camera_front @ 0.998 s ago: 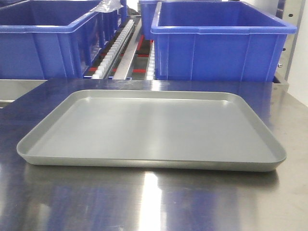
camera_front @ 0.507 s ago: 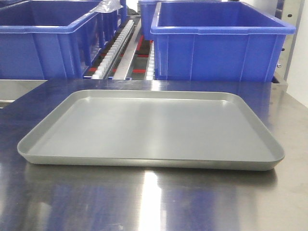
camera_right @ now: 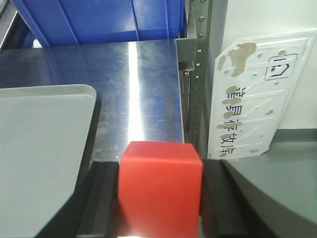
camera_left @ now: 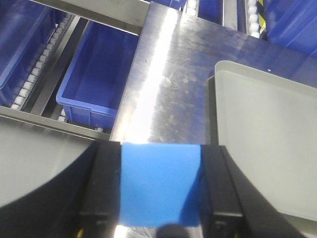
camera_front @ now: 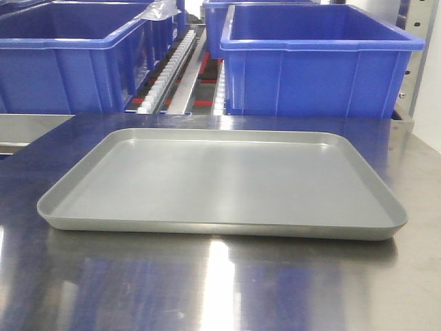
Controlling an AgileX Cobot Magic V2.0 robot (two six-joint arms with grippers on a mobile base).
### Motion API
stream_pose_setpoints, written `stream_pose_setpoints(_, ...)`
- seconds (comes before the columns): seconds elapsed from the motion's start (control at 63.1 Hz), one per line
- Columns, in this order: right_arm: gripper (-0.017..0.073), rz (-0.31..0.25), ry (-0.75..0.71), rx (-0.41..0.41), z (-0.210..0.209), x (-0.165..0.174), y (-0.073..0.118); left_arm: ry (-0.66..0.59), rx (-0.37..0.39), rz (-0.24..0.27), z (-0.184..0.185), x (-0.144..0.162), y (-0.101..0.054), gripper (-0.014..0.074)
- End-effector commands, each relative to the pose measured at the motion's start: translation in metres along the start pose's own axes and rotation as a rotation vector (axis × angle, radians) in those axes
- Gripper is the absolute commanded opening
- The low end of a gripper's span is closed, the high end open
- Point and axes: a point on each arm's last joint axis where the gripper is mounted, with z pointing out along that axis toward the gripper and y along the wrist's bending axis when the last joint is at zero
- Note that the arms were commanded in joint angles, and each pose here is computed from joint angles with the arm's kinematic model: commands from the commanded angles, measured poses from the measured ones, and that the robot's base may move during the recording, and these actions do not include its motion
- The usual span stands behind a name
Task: Sort and place red and blue blocks on shelf
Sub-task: 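Drive the base away from the table carrying both cubes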
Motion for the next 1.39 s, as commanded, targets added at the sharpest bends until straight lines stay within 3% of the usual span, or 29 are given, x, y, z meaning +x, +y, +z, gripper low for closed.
stream_pose_setpoints(0.0,0.0049,-0.007,-0.101,-0.003,-0.0038,-0.0143,0.0012,-0.109,0.034,-0.007,-0.0043,-0.0156,-0.0052,0.0125)
stream_pose_setpoints(1.378,0.0049,-0.007,-0.101,-0.003,-0.0038,-0.0143,0.0012,-0.109,0.034,-0.007,-0.0043,-0.0156,-0.0052,0.0125)
